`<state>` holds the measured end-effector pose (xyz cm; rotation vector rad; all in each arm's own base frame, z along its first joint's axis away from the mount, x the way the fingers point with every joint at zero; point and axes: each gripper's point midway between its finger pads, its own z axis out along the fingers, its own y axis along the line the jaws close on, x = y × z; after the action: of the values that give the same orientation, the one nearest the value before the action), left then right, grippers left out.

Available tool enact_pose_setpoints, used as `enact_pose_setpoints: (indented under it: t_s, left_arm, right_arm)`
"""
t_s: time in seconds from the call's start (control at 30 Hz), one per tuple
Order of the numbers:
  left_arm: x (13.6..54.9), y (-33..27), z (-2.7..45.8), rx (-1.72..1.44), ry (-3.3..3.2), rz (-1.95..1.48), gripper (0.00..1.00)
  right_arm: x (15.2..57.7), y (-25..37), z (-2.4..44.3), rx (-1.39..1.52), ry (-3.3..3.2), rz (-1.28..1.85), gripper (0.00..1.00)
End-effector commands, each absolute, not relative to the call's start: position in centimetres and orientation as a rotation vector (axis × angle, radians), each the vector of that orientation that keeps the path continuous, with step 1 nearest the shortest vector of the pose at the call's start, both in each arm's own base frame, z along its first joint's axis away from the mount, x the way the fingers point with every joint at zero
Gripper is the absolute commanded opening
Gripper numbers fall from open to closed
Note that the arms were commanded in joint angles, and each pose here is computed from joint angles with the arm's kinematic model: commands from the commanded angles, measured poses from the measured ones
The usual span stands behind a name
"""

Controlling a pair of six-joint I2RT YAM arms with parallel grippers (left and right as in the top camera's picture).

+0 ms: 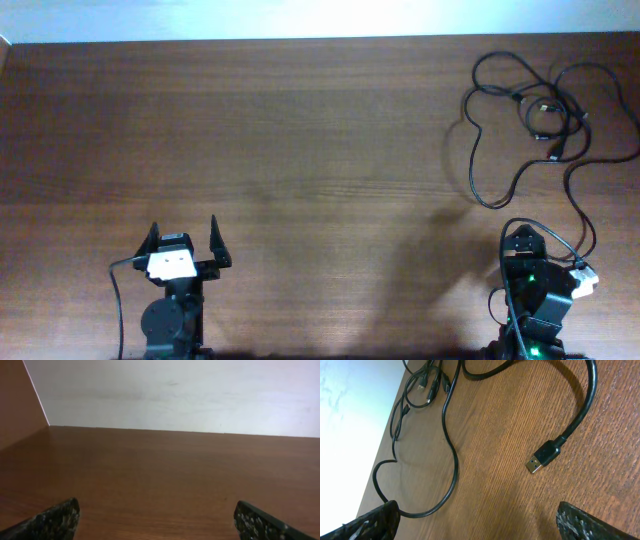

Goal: Untangle cables

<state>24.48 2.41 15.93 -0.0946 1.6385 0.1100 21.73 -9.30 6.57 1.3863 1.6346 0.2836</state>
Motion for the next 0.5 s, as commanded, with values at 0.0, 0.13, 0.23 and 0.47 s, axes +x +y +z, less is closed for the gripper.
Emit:
enact_pose_setpoints:
  t_s: [0.0, 0.13, 0.23, 0.47]
  left_arm:
    - [24.49, 2.11, 15.79, -0.061, 1.644, 0.117, 0.99]
    - [24.48, 2.11, 15.79, -0.066, 1.643, 0.113, 0.99]
    - [24.48, 2.12, 15.79, -0.056, 1.644, 0.122, 0.99]
    - [24.48, 2.14, 15.79, -0.057, 1.644, 0.123, 0.99]
  right_arm:
    - [21.44, -9.51, 6.29, 1.396, 1.636, 0.264, 0.99]
    - [21.44, -9.51, 6.29, 1.396, 1.636, 0.264, 0.99]
    - [21.44, -9.51, 6.29, 1.396, 1.636, 0.264, 0.99]
    - [21.45, -9.51, 6.3, 1.396, 1.635, 0.264, 0.99]
